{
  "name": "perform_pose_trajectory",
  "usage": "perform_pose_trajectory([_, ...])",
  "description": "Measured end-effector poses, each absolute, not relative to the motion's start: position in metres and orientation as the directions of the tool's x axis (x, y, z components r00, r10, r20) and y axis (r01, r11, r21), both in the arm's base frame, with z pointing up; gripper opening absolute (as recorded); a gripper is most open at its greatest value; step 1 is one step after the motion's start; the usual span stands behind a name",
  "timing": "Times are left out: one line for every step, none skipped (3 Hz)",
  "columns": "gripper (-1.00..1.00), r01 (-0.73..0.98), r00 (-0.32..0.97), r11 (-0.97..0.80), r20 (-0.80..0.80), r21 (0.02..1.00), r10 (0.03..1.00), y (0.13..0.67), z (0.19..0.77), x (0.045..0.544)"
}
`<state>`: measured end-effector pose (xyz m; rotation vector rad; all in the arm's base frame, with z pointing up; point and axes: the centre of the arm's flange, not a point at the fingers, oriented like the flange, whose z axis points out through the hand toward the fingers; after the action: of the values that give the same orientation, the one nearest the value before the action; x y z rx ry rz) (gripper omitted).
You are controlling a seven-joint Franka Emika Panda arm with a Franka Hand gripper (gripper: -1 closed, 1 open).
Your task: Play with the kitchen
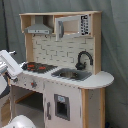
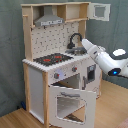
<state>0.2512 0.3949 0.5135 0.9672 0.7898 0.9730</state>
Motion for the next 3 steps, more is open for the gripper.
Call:
perform_pose_trajectory([1.0, -0.261, 0.335, 0.308, -0.213, 0.915, 0.918, 0.388, 0.482, 0.249])
perform_pose_trajectory([1.0, -0.21, 0.32, 0.392, -0.316, 0.896, 0.893, 0.379, 0.447, 0.24])
perform_pose_trajectory([1.0, -0.157, 0.303, 0.467, -0.407, 0.87, 0.862, 0.368, 0.434, 0.232])
